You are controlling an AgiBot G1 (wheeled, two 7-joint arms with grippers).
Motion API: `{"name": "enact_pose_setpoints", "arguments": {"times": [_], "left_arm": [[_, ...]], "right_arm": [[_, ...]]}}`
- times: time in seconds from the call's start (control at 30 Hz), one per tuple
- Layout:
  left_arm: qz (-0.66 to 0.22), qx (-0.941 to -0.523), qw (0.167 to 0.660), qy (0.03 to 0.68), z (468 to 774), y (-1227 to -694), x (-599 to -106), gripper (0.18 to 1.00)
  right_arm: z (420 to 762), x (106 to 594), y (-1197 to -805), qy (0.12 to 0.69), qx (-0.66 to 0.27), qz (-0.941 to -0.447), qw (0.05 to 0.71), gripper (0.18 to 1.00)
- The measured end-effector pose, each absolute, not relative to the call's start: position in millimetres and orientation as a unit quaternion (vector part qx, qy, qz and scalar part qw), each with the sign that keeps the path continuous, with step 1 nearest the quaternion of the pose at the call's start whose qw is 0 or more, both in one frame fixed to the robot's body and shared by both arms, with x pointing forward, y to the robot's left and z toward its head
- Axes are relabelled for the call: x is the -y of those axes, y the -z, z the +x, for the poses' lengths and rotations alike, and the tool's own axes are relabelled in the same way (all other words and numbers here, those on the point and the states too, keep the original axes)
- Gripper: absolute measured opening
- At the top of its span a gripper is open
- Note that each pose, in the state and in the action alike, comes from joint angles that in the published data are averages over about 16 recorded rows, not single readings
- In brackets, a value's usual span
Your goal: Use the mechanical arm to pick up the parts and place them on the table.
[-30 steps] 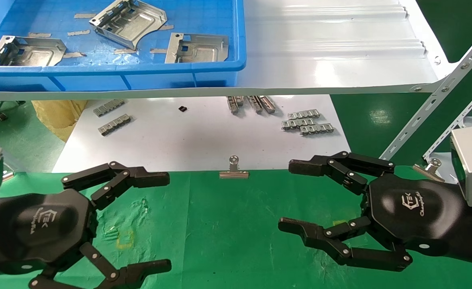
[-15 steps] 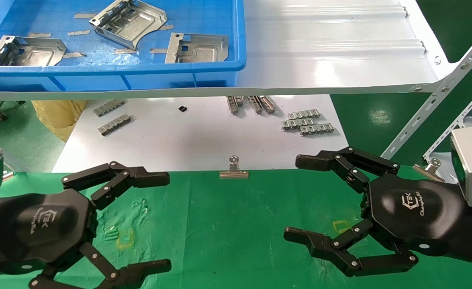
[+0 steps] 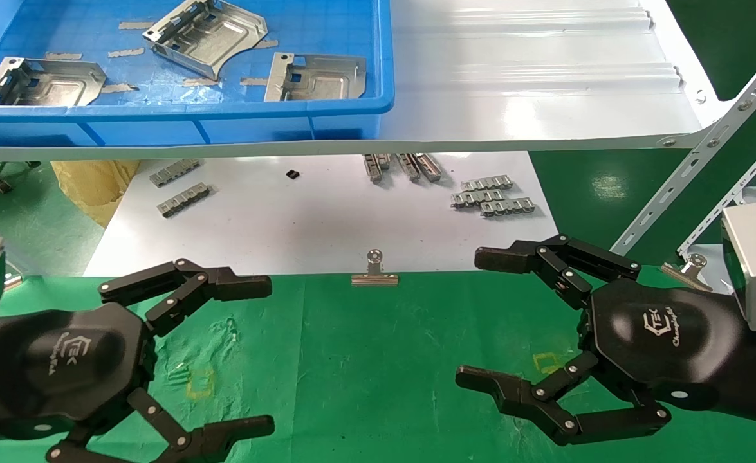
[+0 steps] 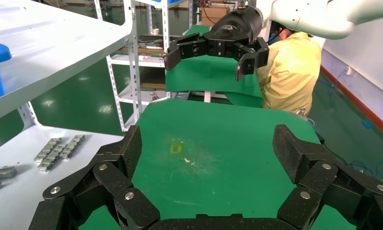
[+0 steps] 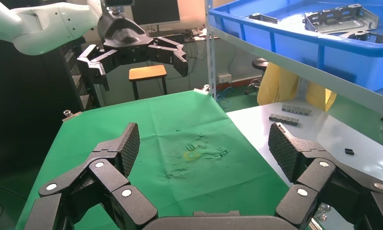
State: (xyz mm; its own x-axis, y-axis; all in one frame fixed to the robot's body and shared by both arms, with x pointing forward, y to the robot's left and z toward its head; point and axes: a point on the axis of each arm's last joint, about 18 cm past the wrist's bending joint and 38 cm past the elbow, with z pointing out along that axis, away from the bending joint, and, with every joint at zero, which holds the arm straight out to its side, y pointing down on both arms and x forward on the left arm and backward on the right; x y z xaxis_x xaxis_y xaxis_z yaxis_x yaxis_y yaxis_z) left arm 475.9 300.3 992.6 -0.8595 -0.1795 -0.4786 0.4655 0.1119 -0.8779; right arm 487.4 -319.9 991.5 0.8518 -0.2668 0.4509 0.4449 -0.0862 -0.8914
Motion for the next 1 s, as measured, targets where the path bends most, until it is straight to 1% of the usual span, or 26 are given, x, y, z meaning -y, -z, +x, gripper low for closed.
{"name": "enact_pose_setpoints", "arguments": {"times": [0.57,0.8,1.0], "left_arm": [[0.102,-0.704,0.245,0.659,475.9,-992.6,-300.3,1.001],[0.102,-0.704,0.245,0.659,475.9,-992.6,-300.3,1.001],[0.102,-0.704,0.245,0.659,475.9,-992.6,-300.3,1.001]], "right_arm": [[487.4,319.9,-991.5,0.264,0.065,-0.688,0.673,0.999],[487.4,319.9,-991.5,0.264,0.065,-0.688,0.673,0.983],[487.4,319.9,-991.5,0.264,0.065,-0.688,0.673,0.935]]}}
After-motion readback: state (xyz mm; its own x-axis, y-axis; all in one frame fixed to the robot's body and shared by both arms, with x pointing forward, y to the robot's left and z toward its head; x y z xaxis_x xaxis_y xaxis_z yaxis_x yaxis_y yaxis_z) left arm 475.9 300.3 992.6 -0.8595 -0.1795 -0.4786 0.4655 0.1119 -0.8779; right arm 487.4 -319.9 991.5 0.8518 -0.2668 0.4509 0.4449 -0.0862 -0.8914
